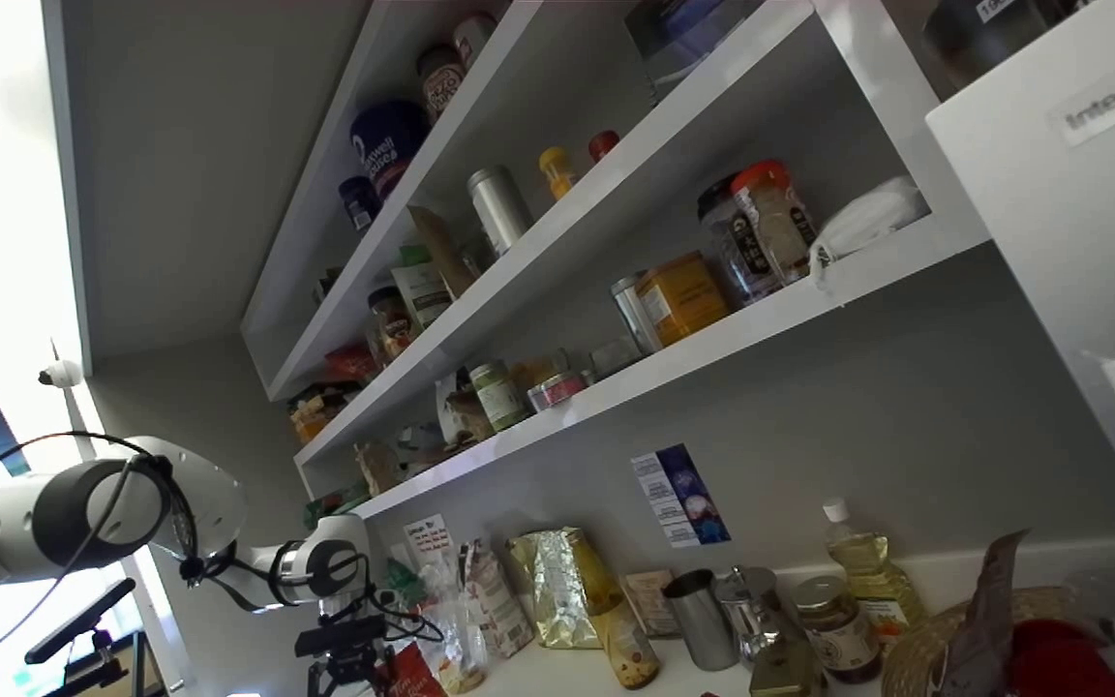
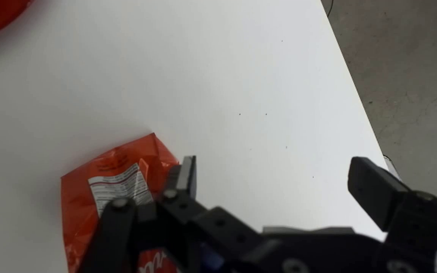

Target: Put the orange pack on the bottom shelf.

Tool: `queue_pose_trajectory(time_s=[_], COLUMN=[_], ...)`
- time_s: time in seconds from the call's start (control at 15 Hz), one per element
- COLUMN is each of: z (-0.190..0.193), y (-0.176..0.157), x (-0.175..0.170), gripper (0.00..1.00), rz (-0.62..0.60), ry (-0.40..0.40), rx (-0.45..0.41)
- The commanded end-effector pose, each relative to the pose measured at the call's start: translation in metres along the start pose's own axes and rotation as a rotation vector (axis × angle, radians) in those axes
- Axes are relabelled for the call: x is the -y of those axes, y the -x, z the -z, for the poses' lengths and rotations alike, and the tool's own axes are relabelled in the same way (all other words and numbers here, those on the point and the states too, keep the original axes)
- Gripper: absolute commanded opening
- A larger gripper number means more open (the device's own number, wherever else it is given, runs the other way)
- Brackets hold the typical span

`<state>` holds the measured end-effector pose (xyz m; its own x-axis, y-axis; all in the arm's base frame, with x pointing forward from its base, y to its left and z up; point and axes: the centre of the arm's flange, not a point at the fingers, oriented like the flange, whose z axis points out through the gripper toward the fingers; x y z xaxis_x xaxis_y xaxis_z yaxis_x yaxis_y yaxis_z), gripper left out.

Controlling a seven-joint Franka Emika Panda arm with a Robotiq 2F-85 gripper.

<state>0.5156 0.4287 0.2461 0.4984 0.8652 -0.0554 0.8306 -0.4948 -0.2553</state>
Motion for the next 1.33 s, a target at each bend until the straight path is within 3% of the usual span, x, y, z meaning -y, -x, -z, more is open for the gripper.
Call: queue_pose_trajectory(time_s=[0.0,0.47,0.73,0.93,1.07,1.27], z=[0.0,0.0,-0.024,-0.054,-0.075,-0.091], y=[0.0,0.0,-0.013,-0.034,-0.043,-0.044], x=[0.0,0.0,0.008,0.034,0.057,0.08], gripper=[1.0,1.0,1.0,1.0,1.0,1.0], rz=[0.0,0.0,0.0,0.019,0.034,0.04], ry=[0.0,0.0,0.089,0.135,0.21,0.382], rx=[0.0,0.0,0.008,0.011,0.052,0.109])
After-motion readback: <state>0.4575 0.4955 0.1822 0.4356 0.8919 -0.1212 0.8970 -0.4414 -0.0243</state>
